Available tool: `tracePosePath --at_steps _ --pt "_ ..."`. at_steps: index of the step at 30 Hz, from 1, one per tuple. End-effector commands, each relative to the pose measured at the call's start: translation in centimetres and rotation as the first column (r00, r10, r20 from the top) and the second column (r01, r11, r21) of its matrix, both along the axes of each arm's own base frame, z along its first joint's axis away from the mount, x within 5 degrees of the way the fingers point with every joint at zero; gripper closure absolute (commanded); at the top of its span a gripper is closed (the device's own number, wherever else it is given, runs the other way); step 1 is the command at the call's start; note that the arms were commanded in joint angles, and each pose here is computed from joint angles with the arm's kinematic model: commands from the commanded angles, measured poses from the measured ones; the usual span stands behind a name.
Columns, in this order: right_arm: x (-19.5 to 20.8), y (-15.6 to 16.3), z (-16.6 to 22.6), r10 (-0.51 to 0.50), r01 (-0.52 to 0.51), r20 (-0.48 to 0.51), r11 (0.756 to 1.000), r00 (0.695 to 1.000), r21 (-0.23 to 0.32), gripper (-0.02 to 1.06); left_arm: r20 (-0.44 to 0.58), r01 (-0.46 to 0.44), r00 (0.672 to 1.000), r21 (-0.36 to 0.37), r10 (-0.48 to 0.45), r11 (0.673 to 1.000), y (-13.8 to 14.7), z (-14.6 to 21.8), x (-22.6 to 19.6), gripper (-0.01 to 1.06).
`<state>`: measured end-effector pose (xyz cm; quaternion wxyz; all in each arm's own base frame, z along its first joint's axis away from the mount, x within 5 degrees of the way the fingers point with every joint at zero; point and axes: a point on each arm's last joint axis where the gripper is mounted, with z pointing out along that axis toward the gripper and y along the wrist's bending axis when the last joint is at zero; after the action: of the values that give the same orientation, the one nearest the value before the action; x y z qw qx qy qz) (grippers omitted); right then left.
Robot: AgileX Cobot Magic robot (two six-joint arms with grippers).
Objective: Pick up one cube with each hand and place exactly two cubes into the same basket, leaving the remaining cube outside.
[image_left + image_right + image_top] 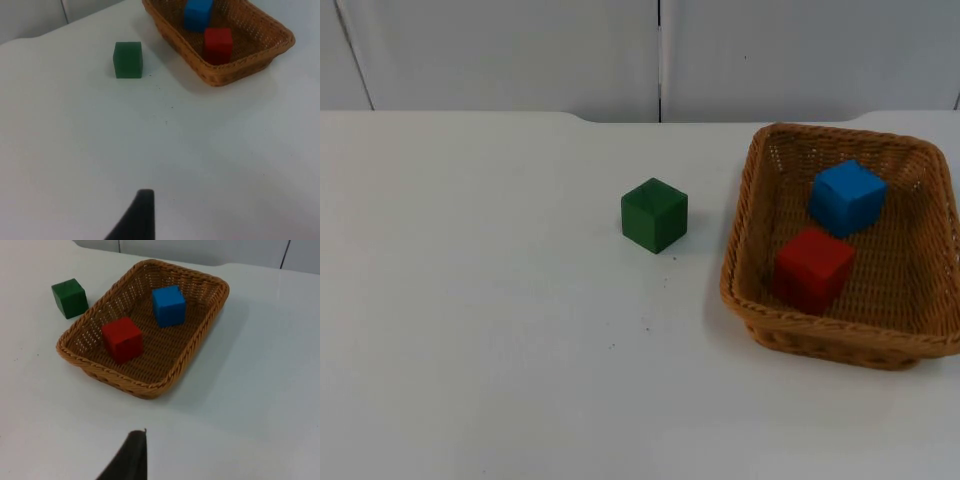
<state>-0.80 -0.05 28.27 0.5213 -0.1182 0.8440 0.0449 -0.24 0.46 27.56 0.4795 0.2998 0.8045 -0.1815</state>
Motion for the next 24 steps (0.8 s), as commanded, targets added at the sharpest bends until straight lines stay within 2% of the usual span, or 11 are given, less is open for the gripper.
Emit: tracePosePath --at_steps 1,10,14,24 --pt "0.05 -0.04 -0.26 -0.011 0.011 -0.007 1.000 1.000 0.000 -0.01 -0.004 0.004 1.000 -0.004 -0.004 1.000 -0.04 -0.12 -0.03 0.00" --pt "0.05 -0.04 -0.26 -0.011 0.011 -0.007 1.000 1.000 0.000 -0.01 -0.004 0.004 1.000 -0.004 -0.004 1.000 -0.04 -0.12 -0.03 0.00" --pt "0.05 0.00 -0.24 -0.028 0.029 -0.015 0.999 0.999 0.042 -0.01 -0.004 0.004 1.000 -0.004 -0.004 1.000 -0.04 -0.12 -0.03 0.00" --pt "0.05 0.00 -0.24 -0.029 0.030 -0.015 0.999 0.999 0.044 -0.01 -0.004 0.004 1.000 -0.004 -0.004 1.000 -0.04 -0.12 -0.03 0.00"
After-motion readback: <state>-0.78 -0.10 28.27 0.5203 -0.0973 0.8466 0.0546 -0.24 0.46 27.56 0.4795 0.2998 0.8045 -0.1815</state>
